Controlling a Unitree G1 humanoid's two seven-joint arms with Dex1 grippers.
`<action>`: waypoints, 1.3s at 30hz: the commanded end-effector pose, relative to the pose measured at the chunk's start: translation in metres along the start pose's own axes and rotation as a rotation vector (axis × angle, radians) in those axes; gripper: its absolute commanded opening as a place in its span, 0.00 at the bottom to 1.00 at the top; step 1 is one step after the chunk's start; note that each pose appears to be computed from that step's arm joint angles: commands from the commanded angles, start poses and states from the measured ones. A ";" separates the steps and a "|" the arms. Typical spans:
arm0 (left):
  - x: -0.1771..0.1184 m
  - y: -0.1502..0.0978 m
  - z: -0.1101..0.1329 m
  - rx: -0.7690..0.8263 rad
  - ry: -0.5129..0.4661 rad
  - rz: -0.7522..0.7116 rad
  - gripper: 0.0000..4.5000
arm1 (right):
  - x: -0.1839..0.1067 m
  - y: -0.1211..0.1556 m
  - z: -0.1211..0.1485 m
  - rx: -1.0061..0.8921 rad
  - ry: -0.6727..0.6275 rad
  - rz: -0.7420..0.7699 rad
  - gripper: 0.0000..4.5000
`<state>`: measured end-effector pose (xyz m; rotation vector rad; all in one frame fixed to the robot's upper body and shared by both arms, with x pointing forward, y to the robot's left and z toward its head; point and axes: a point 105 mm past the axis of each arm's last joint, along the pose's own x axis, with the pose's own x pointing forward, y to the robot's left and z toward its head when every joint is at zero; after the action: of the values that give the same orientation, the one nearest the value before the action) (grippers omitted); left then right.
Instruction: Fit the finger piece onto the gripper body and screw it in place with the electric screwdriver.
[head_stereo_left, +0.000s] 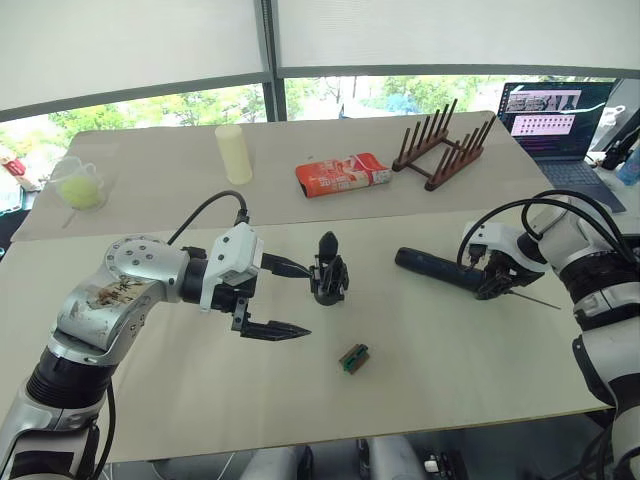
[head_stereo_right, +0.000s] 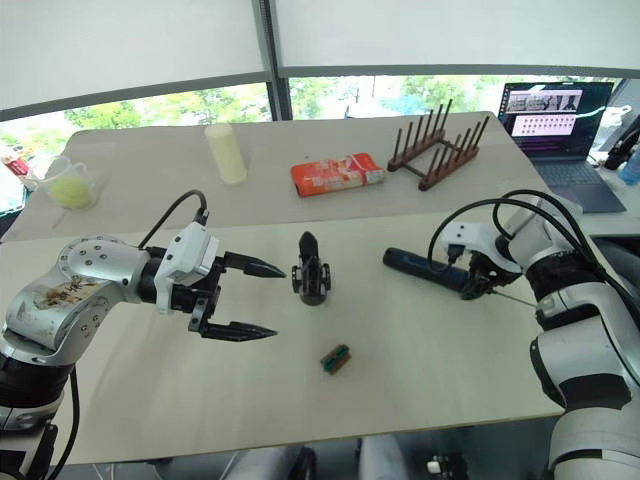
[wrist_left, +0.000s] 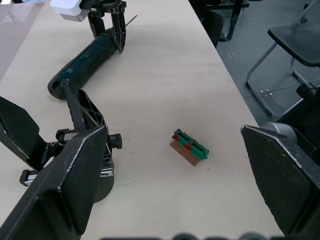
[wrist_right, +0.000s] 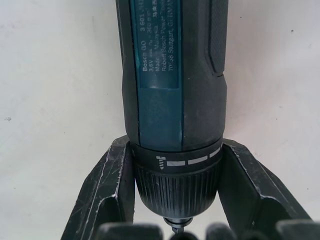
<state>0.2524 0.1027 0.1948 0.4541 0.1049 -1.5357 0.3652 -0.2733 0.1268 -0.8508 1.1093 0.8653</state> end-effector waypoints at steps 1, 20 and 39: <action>0.001 -0.003 0.003 0.036 -0.008 -0.020 1.00 | -0.004 -0.001 0.001 -0.063 -0.025 -0.012 0.42; -0.001 -0.015 -0.028 -0.024 0.055 -0.137 1.00 | -0.146 0.081 0.097 0.010 -1.252 -0.072 0.42; 0.006 -0.020 -0.052 -0.052 0.055 -0.190 1.00 | -0.126 0.188 0.120 0.066 -1.647 -0.059 0.42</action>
<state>0.2430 0.1178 0.1373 0.4460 0.2691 -1.7052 0.2334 -0.1213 0.2369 0.1246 -0.2403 1.0041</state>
